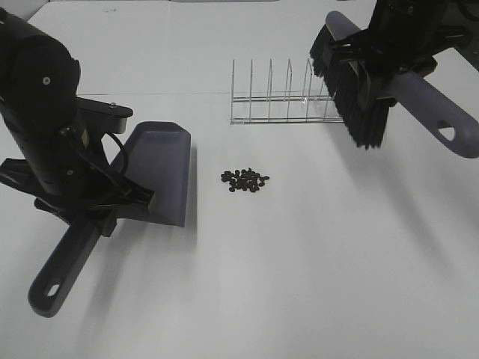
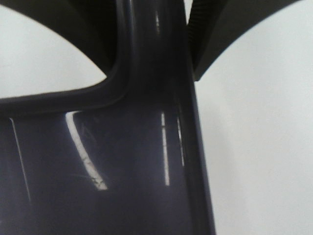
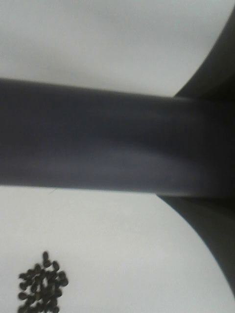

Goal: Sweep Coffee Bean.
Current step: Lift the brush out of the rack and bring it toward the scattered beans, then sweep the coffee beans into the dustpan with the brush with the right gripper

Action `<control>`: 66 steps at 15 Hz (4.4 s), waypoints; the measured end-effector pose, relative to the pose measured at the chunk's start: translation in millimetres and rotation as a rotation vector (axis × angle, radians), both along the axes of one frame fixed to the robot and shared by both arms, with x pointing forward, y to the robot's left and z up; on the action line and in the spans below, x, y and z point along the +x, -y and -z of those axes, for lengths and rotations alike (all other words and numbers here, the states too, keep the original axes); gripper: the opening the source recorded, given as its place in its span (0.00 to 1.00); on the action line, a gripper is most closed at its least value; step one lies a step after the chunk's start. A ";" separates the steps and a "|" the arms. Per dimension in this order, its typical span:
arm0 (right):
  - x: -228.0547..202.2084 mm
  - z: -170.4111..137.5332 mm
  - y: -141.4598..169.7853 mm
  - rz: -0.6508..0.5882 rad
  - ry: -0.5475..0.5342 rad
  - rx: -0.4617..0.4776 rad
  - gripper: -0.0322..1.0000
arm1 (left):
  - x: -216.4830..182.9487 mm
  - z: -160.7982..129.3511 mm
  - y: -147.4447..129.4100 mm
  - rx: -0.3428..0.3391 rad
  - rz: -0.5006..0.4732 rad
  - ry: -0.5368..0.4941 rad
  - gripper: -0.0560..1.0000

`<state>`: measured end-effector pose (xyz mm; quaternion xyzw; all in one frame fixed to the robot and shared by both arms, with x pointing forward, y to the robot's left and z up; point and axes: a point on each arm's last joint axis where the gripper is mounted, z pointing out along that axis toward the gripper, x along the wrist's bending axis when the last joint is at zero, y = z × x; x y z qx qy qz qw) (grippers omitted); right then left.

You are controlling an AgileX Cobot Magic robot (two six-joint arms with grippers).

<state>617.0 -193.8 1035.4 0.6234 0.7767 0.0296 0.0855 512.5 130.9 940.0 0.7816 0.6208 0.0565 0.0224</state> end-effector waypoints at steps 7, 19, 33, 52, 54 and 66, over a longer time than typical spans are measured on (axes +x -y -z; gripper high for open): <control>-9.5 10.3 5.5 0.011 0.030 -0.226 0.29 | 21.4 43.1 15.3 0.004 0.063 -0.018 0.37; 1.4 74.2 -16.4 0.057 -0.072 -0.309 0.29 | 46.5 66.3 22.2 0.157 0.208 -0.092 0.37; 11.2 141.4 -127.1 0.068 -0.226 -0.028 0.29 | 46.7 67.4 22.3 0.158 0.213 -0.093 0.36; 18.4 107.1 -174.2 0.029 -0.266 0.436 0.28 | 46.7 67.4 22.4 0.159 0.228 -0.093 0.36; 23.3 94.2 -171.0 -0.016 -0.231 0.379 0.28 | 46.7 67.5 22.4 0.158 0.231 -0.094 0.36; -10.0 38.9 -90.8 -0.105 0.015 -0.154 0.28 | 45.5 67.8 24.0 0.135 0.184 -0.101 0.36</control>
